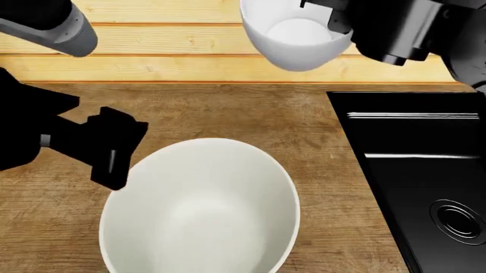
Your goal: Stack the bowls in the sink.
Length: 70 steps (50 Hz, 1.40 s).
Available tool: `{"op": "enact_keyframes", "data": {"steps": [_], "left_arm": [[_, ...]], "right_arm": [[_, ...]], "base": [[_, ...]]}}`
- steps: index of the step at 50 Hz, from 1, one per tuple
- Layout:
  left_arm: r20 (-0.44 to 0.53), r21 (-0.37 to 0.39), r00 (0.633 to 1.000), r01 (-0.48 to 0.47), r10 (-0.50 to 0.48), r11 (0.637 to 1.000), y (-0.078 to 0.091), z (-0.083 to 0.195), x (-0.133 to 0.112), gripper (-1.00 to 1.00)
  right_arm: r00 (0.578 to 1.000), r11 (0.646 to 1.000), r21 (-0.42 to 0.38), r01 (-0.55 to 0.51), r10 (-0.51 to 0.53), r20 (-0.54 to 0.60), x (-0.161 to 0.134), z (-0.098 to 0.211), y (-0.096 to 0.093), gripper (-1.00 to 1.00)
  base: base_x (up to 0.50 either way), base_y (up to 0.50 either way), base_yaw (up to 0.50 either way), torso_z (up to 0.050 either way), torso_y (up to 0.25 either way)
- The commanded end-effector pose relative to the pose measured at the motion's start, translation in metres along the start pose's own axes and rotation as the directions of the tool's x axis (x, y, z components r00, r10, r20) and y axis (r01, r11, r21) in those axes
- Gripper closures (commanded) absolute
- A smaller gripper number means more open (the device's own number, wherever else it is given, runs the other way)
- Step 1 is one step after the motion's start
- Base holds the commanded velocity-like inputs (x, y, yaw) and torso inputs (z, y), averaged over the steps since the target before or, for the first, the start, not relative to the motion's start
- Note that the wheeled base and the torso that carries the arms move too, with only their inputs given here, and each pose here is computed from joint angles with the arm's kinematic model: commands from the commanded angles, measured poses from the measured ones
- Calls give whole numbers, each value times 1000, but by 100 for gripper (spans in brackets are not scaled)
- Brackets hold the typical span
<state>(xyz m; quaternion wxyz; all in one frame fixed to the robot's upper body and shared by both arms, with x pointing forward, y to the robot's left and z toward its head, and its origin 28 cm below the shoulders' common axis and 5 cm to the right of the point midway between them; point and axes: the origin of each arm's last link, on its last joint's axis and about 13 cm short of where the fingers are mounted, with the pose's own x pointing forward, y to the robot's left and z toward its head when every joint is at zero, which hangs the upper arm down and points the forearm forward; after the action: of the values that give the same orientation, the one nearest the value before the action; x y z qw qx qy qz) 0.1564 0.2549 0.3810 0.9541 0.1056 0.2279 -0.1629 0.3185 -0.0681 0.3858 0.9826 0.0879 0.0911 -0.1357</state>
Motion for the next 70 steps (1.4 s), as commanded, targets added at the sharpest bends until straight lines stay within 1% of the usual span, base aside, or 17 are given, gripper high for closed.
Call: {"op": "enact_keyframes", "data": {"steps": [1, 15, 29, 35, 51, 70], "left_arm": [[-75, -27, 996, 42, -44, 999, -1, -2, 11, -100], [-159, -1, 986, 60, -60, 998, -2, -11, 20, -100], [-245, 51, 968, 75, -61, 996, -4, -22, 30, -100], [-268, 56, 961, 90, -72, 994, -5, -26, 35, -100], [-298, 54, 948, 133, -111, 990, -7, -36, 49, -100], [-321, 33, 940, 135, -117, 990, -5, -49, 62, -100]], "right_arm": [[1000, 1000, 0, 5, -5, 10, 1, 1, 0, 100], [1000, 1000, -3, 1, -1, 6, 2, -2, 1, 100], [1000, 1000, -4, -2, 2, 6, 3, -3, 2, 100], [1000, 1000, -4, -3, 3, 6, 4, -3, 3, 100], [1000, 1000, -4, 1, -1, 3, 5, -5, 1, 100], [1000, 1000, -9, 1, -1, 3, 6, -6, 2, 100]], "base": [[0, 0, 0, 0, 0], [0, 0, 0, 0, 1], [0, 0, 0, 0, 0], [0, 0, 0, 0, 0], [0, 0, 0, 0, 1], [0, 0, 0, 0, 1]]}}
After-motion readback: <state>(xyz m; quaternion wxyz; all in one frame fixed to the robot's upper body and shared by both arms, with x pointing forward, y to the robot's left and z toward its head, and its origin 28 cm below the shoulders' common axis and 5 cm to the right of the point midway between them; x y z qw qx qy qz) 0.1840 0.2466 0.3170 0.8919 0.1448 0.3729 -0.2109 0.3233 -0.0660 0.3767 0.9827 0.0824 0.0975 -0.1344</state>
